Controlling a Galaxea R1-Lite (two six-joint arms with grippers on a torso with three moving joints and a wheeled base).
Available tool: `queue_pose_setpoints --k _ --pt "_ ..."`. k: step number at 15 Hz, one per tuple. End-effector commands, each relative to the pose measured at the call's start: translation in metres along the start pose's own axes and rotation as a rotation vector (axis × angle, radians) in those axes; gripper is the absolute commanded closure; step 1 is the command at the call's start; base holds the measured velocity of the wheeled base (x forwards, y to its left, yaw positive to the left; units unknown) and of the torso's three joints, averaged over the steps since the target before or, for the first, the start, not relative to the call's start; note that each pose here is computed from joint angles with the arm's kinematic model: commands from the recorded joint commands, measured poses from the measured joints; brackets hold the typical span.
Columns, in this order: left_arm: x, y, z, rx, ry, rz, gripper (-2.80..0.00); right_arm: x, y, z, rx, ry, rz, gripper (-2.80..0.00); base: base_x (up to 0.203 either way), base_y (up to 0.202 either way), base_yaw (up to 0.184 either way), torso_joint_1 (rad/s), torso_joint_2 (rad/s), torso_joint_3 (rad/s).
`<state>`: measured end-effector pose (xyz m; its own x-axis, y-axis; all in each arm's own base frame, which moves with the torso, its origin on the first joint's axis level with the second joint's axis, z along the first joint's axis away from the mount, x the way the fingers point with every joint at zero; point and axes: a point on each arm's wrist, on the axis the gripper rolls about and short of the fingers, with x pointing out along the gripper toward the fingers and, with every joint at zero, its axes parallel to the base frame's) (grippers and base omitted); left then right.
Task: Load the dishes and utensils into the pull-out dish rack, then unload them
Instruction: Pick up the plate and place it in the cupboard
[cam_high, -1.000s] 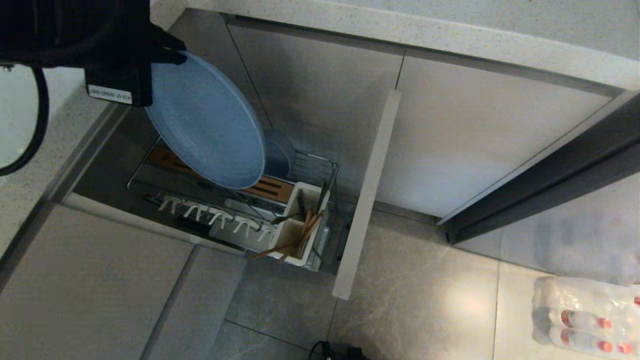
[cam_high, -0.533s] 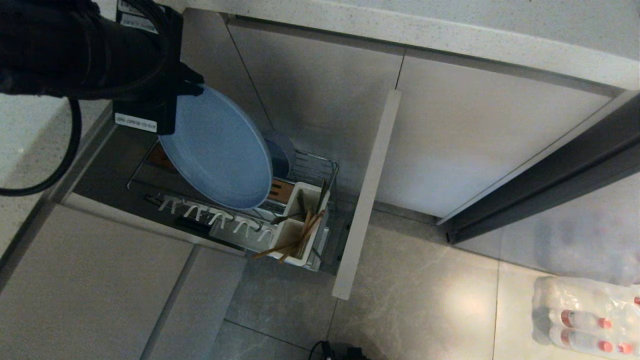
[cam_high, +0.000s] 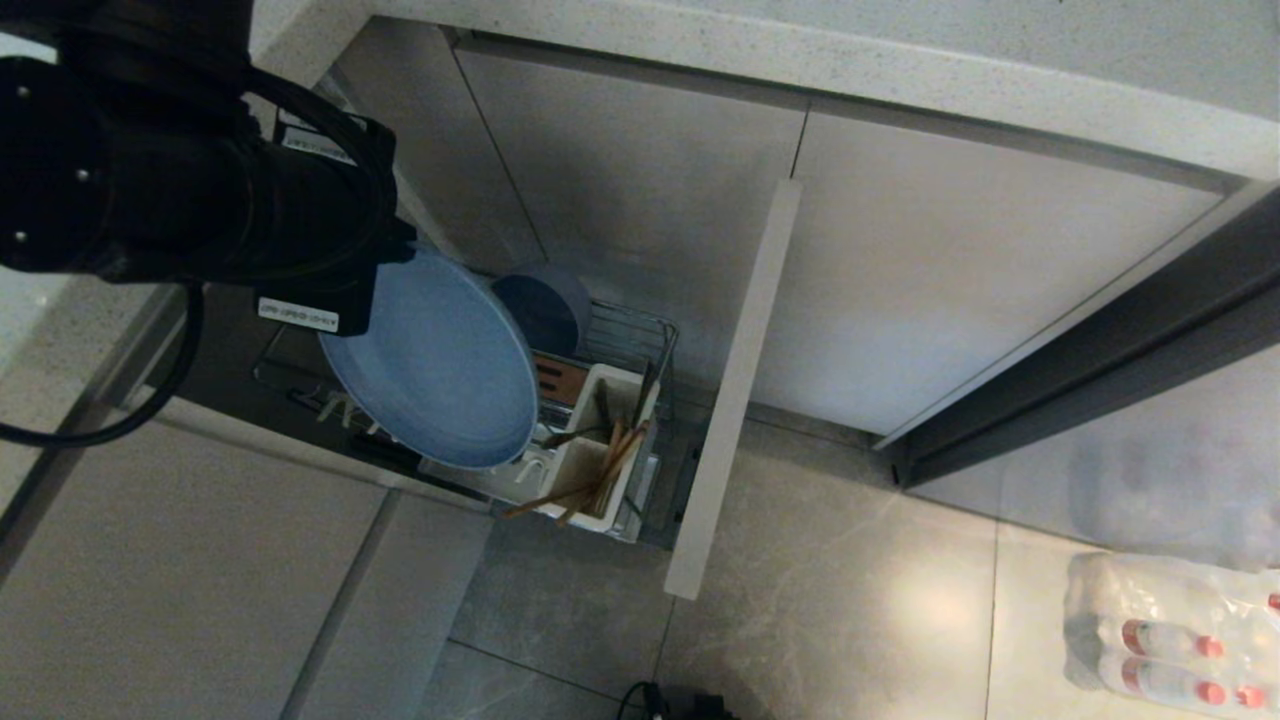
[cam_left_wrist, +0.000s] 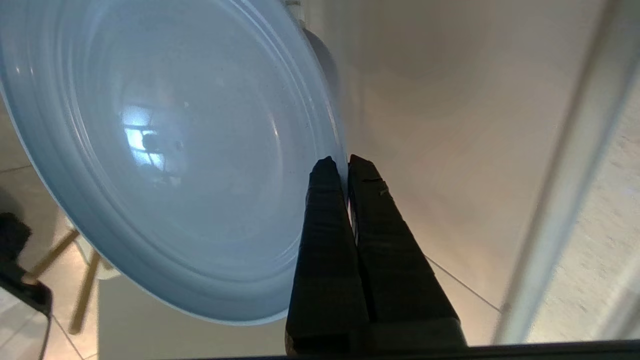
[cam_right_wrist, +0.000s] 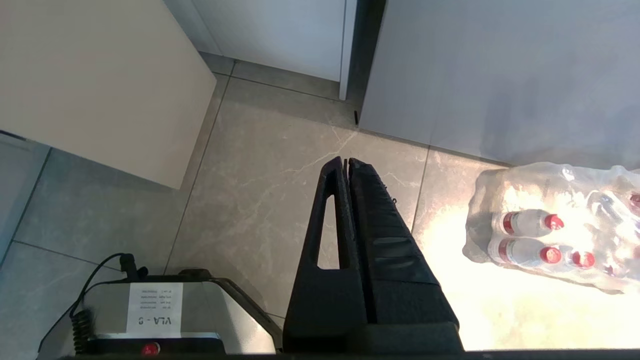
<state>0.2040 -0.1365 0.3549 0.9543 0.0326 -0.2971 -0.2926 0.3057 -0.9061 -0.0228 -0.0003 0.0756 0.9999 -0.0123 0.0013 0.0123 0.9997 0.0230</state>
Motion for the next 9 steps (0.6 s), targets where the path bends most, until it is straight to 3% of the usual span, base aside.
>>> queue_pose_setpoints --k 1,4,9 --pt "0.0037 0.0043 0.0008 -0.004 -0.014 0.02 0.0 0.0001 0.0 0.0001 0.0 0.001 0.0 0.0 0.0 0.0 0.0 0.0 0.0 0.0" --pt "0.0067 0.0092 -0.0009 -0.025 -0.011 0.034 0.0 0.0001 0.0 0.0001 0.0 0.001 0.0 0.0 0.0 0.0 0.0 0.0 0.0 0.0" --pt "0.012 0.004 0.0027 -0.074 -0.032 -0.023 0.0 0.0001 0.0 0.0 0.0 0.001 0.0 0.0 0.0 0.0 0.0 0.0 0.0 0.0"
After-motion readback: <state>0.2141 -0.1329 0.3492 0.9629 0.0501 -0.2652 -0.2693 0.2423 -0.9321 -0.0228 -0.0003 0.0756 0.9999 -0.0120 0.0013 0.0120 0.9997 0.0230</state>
